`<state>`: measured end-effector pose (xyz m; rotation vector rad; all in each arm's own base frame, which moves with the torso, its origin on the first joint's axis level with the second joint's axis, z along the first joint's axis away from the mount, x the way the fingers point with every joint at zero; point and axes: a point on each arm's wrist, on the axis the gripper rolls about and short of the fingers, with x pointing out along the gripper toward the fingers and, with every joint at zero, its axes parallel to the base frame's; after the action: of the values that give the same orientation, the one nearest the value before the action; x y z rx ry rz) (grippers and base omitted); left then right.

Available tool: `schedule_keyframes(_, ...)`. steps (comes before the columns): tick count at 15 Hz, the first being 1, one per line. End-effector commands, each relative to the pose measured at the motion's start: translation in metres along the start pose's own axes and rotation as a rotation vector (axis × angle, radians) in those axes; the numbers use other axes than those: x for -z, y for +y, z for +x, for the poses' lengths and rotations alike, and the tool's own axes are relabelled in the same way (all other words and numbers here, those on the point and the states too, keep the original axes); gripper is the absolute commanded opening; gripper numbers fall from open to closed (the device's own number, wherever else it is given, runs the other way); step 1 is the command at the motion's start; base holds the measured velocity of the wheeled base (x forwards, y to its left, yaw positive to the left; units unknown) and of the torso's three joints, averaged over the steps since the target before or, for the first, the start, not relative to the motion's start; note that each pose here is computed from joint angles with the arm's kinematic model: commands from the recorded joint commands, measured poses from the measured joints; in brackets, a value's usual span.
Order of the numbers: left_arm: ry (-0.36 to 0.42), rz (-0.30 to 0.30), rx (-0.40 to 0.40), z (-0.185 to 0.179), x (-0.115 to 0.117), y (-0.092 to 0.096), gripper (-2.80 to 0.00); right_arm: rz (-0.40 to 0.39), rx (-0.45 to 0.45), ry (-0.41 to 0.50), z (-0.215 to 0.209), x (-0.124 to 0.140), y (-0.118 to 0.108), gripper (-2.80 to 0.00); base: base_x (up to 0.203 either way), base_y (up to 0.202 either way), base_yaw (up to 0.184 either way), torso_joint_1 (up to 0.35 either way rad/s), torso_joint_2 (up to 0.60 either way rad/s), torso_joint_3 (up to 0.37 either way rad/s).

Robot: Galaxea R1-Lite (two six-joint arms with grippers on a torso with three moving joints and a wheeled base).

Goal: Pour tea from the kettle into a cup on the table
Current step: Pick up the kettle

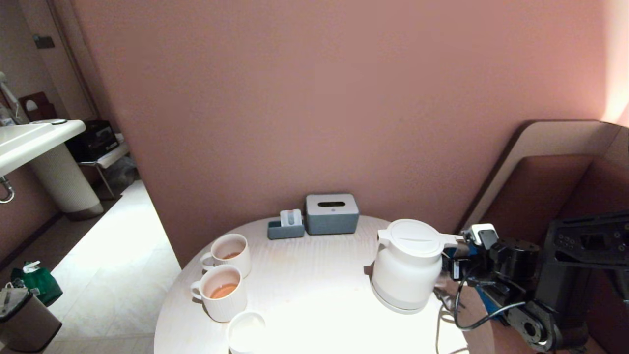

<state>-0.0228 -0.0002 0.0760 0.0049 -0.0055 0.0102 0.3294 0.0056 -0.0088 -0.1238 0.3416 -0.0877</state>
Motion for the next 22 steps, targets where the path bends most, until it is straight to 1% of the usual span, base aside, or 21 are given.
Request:
schedule_keyframes(1, 0.001, 0.000, -0.001, 0.000, 0.000, 0.000, -2.80, 0.004, 0.002, -0.035, 0.002, -0.003, 0.000, -2.80, 0.000, 0.000, 0.000, 0.000, 0.00, 0.000)
schedule_keyframes(7, 0.001, 0.000, -0.001, 0.000, 0.000, 0.000, -2.80, 0.006, 0.006, -0.038, -0.001, -0.005, -0.002, -2.80, 0.000, 0.000, 0.000, 0.000, 0.00, 0.000)
schedule_keyframes(10, 0.001, 0.000, -0.001, 0.000, 0.000, 0.000, -2.80, 0.000, 0.001, -0.051, -0.001, -0.008, 0.000, -2.80, 0.000, 0.000, 0.000, 0.000, 0.00, 0.000)
schedule_keyframes(12, 0.001, 0.000, -0.001, 0.000, 0.000, 0.000, -2.80, -0.019, -0.001, -0.076, -0.002, -0.016, 0.000, -2.80, 0.000, 0.000, 0.000, 0.000, 0.00, 0.000)
schedule_keyframes(16, 0.001, 0.000, -0.001, 0.000, 0.000, 0.000, -2.80, -0.015, -0.011, -0.069, -0.005, -0.015, 0.001, -2.80, 0.000, 0.000, 0.000, 0.000, 0.00, 0.000)
schedule_keyframes(18, 0.001, 0.000, -0.001, 0.000, 0.000, 0.000, -2.80, -0.013, -0.010, -0.087, -0.007, -0.020, 0.001, -2.80, 0.000, 0.000, 0.000, 0.000, 0.00, 0.000)
schedule_keyframes(19, 0.001, 0.000, -0.001, 0.000, 0.000, 0.000, -2.80, -0.001, -0.013, -0.100, -0.009, -0.025, 0.001, -2.80, 0.000, 0.000, 0.000, 0.000, 0.00, 0.000)
schedule_keyframes(20, 0.001, 0.000, -0.001, 0.000, 0.000, 0.000, -2.80, 0.016, -0.026, -0.086, -0.011, -0.026, 0.004, -2.80, 0.000, 0.000, 0.000, 0.000, 0.00, 0.000)
schedule_keyframes(22, 0.001, 0.000, -0.001, 0.000, 0.000, 0.000, -2.80, 0.077, -0.045, -0.051, -0.016, -0.038, 0.006, -2.80, 0.000, 0.000, 0.000, 0.000, 0.00, 0.000)
